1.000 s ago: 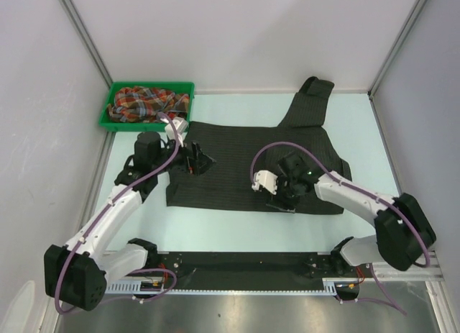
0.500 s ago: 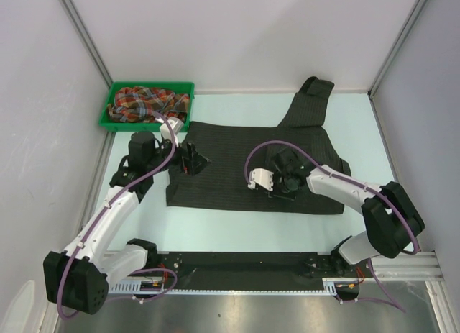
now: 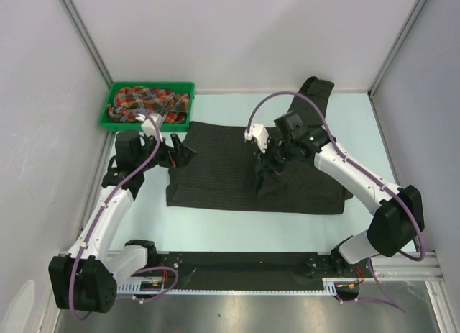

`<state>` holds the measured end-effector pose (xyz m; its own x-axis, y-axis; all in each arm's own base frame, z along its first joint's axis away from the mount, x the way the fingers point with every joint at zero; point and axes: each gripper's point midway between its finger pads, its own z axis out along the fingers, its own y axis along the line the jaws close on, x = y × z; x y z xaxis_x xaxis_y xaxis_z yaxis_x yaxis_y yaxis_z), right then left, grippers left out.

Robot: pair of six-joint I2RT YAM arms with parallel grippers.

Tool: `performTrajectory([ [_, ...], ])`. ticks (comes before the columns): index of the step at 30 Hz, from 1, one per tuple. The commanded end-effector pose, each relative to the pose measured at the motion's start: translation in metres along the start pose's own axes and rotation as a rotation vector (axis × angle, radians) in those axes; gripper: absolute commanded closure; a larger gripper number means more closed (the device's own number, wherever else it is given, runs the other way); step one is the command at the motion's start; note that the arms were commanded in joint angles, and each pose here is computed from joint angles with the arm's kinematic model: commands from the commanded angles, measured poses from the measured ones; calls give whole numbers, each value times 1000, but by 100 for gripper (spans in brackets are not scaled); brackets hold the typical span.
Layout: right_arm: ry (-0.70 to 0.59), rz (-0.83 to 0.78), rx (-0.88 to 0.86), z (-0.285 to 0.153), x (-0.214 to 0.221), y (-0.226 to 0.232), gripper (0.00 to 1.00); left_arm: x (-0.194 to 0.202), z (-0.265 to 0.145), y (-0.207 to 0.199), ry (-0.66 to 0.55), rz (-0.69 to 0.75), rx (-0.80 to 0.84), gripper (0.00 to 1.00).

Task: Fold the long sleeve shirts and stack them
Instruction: Fold the shirt

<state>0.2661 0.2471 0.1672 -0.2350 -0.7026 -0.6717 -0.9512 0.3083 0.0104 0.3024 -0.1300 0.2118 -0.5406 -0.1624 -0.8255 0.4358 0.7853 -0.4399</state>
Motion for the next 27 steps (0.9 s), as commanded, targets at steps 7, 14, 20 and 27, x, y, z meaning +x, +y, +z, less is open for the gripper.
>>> performTrajectory([
  [7, -265, 508, -251, 21, -90, 24, 100, 20, -12, 28, 11, -123, -90, 1],
  [14, -329, 657, -314, 44, -120, 23, 100, 46, -13, 10, 73, -144, 34, 1],
  [20, -351, 722, -346, 54, -133, 24, 100, 67, -8, -14, 17, -201, 216, 1],
  [27, -366, 752, -353, 55, -139, 23, 100, 81, 21, -56, 57, -13, 316, 1],
])
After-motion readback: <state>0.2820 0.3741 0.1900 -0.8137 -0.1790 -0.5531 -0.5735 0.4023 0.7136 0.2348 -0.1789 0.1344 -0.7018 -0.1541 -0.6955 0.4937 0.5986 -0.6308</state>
